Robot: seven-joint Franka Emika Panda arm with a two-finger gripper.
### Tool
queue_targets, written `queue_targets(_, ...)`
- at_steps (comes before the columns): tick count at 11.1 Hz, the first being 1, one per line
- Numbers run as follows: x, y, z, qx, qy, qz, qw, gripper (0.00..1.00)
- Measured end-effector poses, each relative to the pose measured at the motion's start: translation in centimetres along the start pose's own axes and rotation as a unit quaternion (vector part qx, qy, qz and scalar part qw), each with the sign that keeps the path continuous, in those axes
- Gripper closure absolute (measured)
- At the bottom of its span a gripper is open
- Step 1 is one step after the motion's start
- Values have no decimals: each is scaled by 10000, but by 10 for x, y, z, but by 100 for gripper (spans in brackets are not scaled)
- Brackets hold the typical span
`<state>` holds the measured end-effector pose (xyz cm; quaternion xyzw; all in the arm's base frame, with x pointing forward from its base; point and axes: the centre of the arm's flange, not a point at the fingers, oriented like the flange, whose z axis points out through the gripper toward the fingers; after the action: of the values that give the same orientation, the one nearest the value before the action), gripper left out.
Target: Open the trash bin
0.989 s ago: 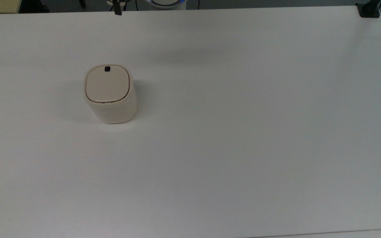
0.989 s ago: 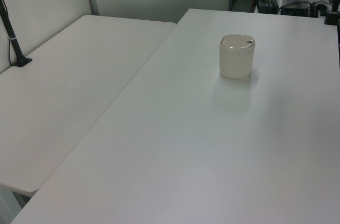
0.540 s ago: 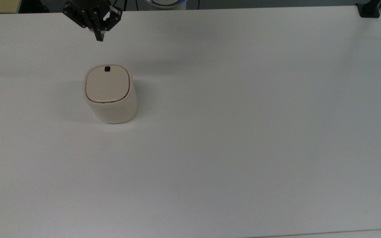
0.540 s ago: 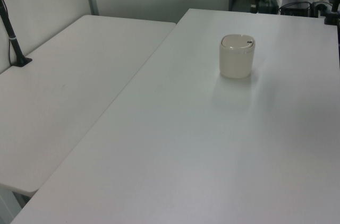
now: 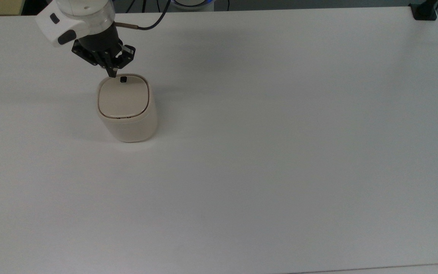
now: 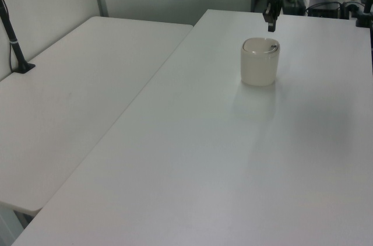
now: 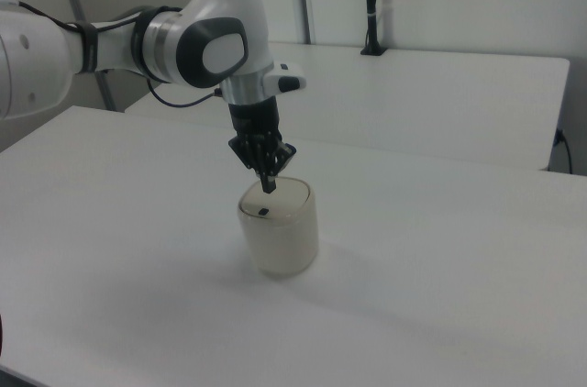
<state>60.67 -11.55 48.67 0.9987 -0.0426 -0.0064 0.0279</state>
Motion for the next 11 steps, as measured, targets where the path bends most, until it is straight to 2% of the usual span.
queue_targets(5, 3, -9, 42, 28, -197, -82, 9998, 99)
queue_targets(9, 3, -10, 41, 26, -158, -93, 9998, 99)
queue_targets(11, 2, -15, 25, 19, -31, -129, 9999, 99)
